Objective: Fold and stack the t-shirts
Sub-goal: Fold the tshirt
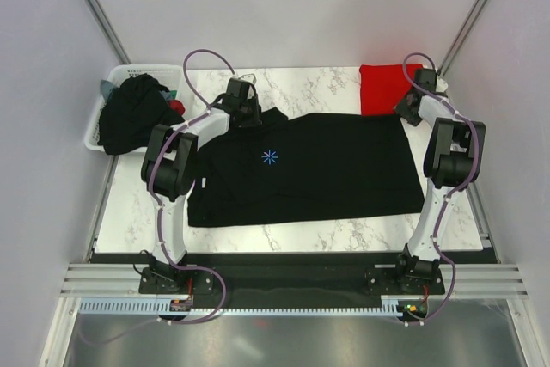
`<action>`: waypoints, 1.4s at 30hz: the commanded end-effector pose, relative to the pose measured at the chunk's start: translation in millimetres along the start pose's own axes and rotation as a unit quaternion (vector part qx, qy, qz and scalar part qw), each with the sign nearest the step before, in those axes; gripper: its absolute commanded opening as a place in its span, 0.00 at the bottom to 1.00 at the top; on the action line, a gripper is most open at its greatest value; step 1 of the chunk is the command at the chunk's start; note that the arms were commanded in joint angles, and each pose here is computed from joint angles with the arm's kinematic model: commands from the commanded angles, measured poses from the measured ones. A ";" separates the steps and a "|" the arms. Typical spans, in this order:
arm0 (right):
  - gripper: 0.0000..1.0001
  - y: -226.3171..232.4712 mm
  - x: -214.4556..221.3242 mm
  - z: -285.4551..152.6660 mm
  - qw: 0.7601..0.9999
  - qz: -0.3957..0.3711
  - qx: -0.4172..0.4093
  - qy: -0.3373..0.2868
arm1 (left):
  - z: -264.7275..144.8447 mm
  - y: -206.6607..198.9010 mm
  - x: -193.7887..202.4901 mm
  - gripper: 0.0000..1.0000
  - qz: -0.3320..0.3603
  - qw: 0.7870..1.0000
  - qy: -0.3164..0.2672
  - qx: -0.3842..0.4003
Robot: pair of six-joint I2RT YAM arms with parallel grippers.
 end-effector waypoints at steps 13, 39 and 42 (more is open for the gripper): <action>0.42 14.6 -12.7 3.5 0.998 0.023 -0.047 -0.026 | -5.7 -8.2 -10.0 0.02 -0.023 0.999 -0.022 0.027; 0.00 3.4 8.0 -37.4 0.997 0.034 -0.068 -0.011 | -48.7 -18.8 -22.0 0.02 -0.033 0.998 -0.048 0.039; 0.00 1.7 6.2 -51.7 0.997 0.030 -0.075 -0.019 | -60.3 -19.3 -24.5 0.02 -0.031 0.997 -0.054 0.037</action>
Point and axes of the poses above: each gripper's point midway between its finger pads, its own z axis out along the fingers, its own y axis along the line the jaws close on, x = y × z, the point moved 7 cm from there along -z, back along the fingers, and after that the axes turned 6 degrees about -z, right-handed, at the moved point
